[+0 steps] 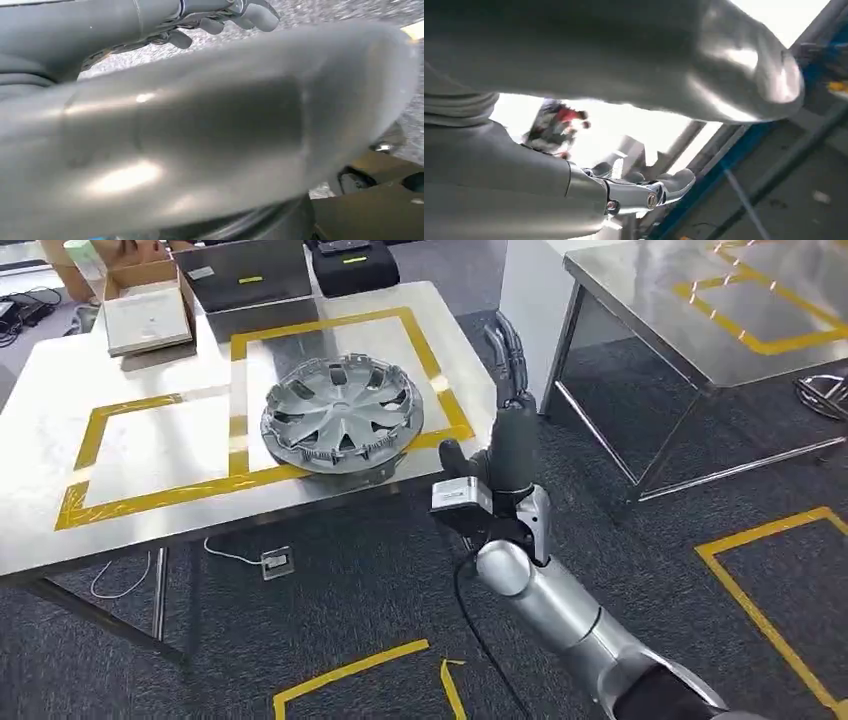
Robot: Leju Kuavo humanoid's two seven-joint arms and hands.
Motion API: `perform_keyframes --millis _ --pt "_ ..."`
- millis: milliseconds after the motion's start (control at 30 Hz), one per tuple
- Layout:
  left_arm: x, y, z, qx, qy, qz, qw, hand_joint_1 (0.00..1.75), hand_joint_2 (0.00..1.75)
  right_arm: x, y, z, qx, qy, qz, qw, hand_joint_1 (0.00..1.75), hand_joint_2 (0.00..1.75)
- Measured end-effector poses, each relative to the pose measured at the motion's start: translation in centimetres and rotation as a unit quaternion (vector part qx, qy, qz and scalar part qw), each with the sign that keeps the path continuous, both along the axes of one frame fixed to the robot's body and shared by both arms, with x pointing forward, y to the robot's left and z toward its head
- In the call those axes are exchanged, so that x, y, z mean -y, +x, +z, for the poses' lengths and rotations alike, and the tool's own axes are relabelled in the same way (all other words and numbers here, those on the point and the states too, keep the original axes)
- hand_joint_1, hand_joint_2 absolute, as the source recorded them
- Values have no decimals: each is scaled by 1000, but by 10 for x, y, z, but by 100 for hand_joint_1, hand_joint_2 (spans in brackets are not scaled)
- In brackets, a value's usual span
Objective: Take the parts from the cabinet and place them on the table.
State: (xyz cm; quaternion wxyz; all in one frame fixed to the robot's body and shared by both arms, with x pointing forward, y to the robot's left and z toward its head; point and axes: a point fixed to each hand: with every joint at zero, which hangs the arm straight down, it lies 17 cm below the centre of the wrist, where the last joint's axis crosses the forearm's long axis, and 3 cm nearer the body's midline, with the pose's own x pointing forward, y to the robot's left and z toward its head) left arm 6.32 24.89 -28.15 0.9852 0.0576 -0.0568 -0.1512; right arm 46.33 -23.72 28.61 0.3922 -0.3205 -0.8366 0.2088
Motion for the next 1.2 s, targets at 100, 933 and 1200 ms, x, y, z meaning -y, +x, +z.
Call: perform_keyframes --millis 100,933,1200 --pt "1 2 0 2 -1 0 1000 0 0 45 6 -41 -58 -12 -46 997 0 0" --pt "-1 -10 -1 -10 -3 19 1000 0 0 102 -415 -563 -832 265 -314 373 0 0" --pt "-21 2 -1 11 11 10 1000 0 0 43 -424 -569 -772 443 -316 330 0 0"
